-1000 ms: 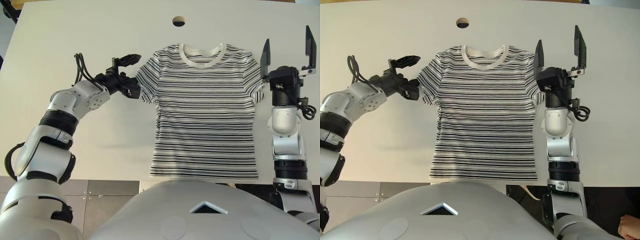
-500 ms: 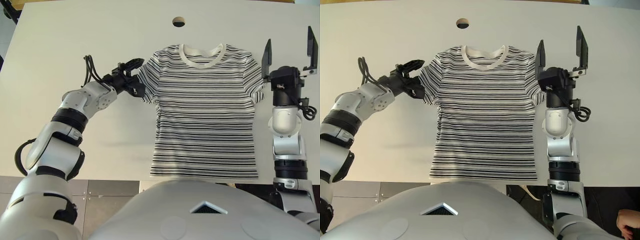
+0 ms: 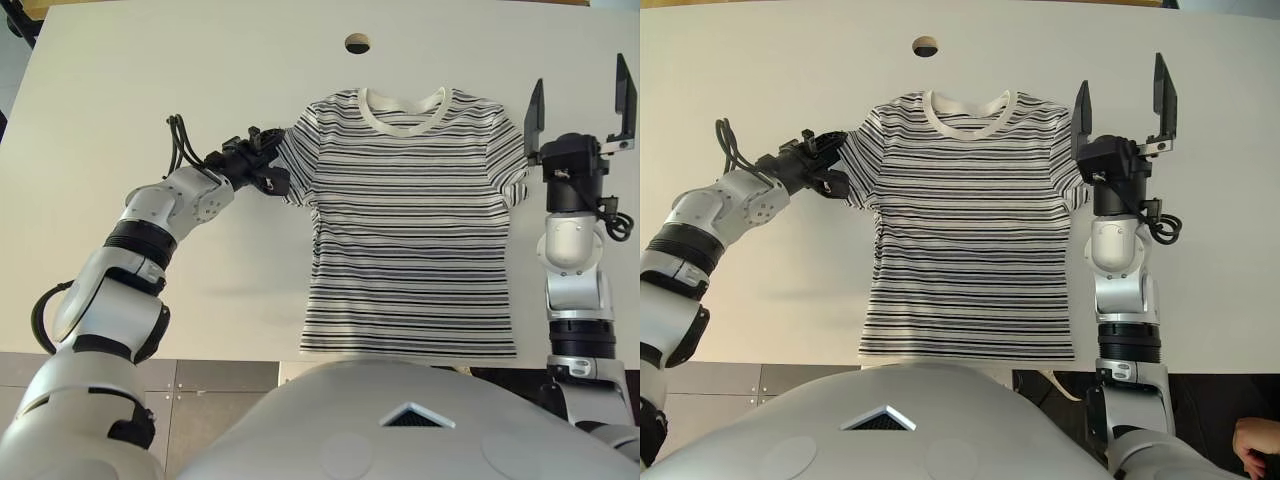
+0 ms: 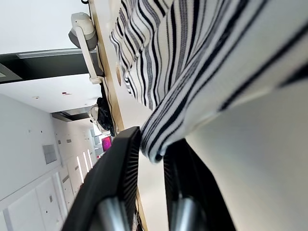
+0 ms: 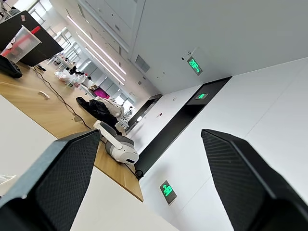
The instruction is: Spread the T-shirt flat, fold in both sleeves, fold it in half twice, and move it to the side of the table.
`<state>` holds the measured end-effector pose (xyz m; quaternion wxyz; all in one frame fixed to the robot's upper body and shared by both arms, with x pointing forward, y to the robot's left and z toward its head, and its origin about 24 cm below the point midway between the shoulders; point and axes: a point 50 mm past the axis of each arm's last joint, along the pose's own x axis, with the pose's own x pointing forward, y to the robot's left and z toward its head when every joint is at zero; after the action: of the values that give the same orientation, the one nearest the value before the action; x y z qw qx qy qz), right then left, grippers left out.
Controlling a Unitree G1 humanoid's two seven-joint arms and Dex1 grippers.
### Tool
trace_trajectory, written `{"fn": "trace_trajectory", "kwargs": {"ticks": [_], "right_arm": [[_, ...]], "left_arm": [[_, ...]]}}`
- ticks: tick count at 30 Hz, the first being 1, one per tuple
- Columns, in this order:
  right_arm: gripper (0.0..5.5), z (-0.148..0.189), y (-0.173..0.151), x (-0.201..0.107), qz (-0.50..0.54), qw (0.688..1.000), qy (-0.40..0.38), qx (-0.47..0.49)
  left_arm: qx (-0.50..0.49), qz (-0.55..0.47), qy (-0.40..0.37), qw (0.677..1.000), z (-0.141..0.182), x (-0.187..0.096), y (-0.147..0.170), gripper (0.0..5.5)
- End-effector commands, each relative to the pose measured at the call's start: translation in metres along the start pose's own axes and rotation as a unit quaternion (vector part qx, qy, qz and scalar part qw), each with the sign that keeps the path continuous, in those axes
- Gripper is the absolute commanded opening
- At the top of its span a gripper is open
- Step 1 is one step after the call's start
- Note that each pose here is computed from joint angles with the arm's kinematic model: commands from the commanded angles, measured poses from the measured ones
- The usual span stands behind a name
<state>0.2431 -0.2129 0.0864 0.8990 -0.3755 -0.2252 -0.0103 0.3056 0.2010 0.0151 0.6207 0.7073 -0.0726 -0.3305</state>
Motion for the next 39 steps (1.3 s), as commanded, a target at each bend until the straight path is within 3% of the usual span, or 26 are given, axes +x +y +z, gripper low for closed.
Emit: {"fn": "trace_trajectory", "kwargs": {"ticks": [1, 16, 21, 27, 31, 39], "right_arm": [[3.87, -0.001, -0.003, 0.000, -0.003, 1.000, -0.001, -0.001], [3.87, -0.003, -0.001, 0.000, 0.000, 1.000, 0.004, 0.004], [3.87, -0.004, 0.001, 0.000, 0.002, 1.000, 0.006, 0.007], [3.87, -0.004, 0.004, 0.000, 0.000, 1.000, 0.008, 0.010], [3.87, -0.005, 0.004, 0.000, -0.001, 1.000, 0.011, 0.009], [3.87, -0.016, -0.017, -0.002, -0.012, 0.999, 0.026, -0.041]], "left_arm": [[-0.024, 0.005, -0.004, 1.000, 0.010, -0.002, -0.013, 0.16], [-0.063, 0.153, -0.024, 0.986, 0.035, 0.012, 0.023, 0.13], [-0.052, 0.168, -0.033, 0.984, 0.041, 0.020, 0.032, 0.13], [-0.037, 0.136, -0.092, 0.986, 0.071, 0.037, 0.027, 0.13], [-0.055, 0.139, -0.112, 0.982, 0.088, 0.050, 0.029, 0.71], [-0.079, 0.147, -0.092, 0.982, 0.082, 0.049, 0.028, 1.88]]}}
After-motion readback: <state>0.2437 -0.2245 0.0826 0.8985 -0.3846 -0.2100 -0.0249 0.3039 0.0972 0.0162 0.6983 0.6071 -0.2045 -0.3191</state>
